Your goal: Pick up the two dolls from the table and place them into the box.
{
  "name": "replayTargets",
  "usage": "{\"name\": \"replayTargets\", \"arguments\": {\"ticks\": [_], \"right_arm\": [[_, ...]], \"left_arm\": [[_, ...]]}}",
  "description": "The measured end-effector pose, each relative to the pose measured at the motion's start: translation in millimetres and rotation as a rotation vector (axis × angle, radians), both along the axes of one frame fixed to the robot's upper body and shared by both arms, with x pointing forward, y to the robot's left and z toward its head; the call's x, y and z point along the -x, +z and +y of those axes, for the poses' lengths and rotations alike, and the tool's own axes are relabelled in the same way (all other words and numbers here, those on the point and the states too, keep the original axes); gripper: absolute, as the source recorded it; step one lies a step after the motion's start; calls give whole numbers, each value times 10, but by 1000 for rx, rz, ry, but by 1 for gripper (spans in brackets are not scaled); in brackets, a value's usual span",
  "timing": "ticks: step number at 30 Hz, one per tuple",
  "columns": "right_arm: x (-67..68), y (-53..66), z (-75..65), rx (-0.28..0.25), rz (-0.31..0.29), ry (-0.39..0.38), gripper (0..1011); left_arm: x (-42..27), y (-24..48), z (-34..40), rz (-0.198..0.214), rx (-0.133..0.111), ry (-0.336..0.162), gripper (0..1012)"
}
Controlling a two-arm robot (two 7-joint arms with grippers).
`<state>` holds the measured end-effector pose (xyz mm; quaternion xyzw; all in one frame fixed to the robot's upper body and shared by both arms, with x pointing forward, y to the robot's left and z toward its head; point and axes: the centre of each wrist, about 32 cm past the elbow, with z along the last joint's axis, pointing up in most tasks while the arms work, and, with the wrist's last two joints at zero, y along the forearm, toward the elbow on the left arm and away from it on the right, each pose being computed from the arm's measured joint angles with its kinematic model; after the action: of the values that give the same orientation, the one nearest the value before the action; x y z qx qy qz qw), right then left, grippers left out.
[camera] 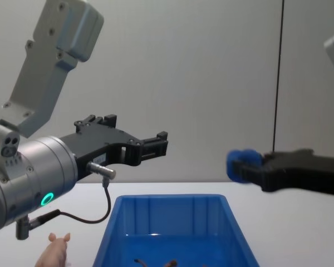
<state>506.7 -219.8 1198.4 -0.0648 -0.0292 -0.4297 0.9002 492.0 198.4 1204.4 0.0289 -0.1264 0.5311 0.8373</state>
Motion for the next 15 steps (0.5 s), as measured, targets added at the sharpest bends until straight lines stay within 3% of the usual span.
{"name": "replayTargets", "arguments": {"ticks": [7, 15], "right_arm": [[-74, 112, 111, -22, 4, 54, 298], [-146, 103, 209, -32, 49, 92, 560]], "left_arm": [[0, 0, 0, 0, 0, 0, 1002], [0, 0, 0, 0, 0, 0, 1002]]}}
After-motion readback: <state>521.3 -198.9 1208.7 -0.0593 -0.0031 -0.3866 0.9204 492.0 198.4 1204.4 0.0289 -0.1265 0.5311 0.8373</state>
